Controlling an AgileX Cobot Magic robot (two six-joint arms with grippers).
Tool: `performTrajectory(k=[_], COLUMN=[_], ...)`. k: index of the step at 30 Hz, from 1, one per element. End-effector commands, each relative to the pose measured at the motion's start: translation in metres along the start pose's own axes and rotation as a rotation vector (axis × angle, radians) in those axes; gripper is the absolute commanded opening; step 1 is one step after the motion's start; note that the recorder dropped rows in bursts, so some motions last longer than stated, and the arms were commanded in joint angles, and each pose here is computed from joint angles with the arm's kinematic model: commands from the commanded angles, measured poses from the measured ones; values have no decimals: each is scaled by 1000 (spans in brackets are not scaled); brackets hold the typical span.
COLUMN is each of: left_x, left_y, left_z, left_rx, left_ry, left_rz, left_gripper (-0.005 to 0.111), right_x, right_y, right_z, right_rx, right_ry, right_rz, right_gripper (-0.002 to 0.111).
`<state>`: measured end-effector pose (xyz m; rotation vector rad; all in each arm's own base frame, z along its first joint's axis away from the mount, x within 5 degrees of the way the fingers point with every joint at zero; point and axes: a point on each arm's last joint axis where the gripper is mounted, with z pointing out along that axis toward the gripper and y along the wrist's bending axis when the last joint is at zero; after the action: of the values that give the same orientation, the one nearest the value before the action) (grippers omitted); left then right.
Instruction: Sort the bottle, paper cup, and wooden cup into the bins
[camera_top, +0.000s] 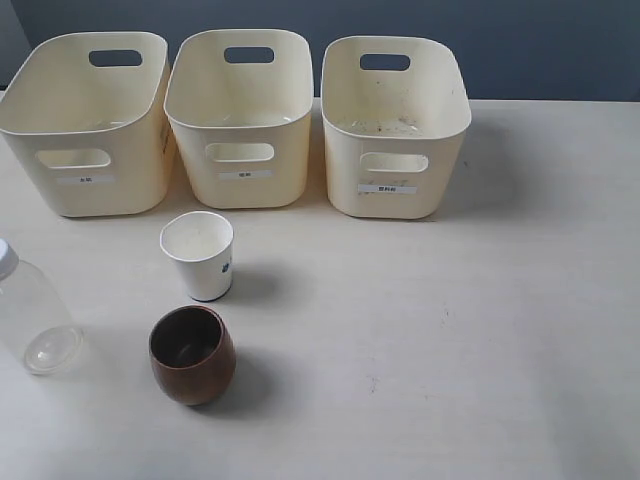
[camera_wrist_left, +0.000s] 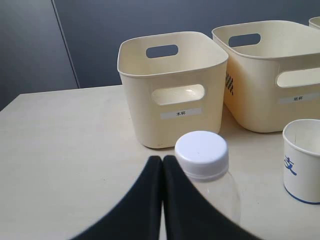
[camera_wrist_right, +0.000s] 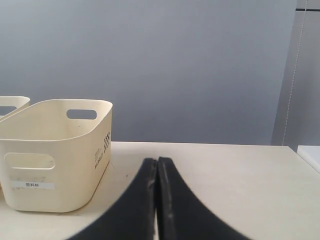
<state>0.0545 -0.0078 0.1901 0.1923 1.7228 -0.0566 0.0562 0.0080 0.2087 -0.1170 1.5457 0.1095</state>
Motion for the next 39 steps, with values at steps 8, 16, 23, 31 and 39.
performTrajectory(k=[8,16,23,31,39], left_x=[-1,-1,-1,-1,-1], left_y=[0,0,0,0,0], left_z=[0,0,0,0,0], left_rx=[2,2,2,2,2], left_ry=[-11,-11,-11,-11,-11], left_rz=[-1,-1,-1,-1,-1], left_gripper=[0,0,0,0,0], right_x=[0,-4,-6,-57,-120], right_y=[0,1,0,2,30], right_z=[0,0,-1,0,60], right_rx=[-4,-18,-18,-42,-285], right_ry=[-20,-54,-77,-87,204], right_rz=[-4,270,309,376,86], right_gripper=[-1,-1,-1,-1,-1])
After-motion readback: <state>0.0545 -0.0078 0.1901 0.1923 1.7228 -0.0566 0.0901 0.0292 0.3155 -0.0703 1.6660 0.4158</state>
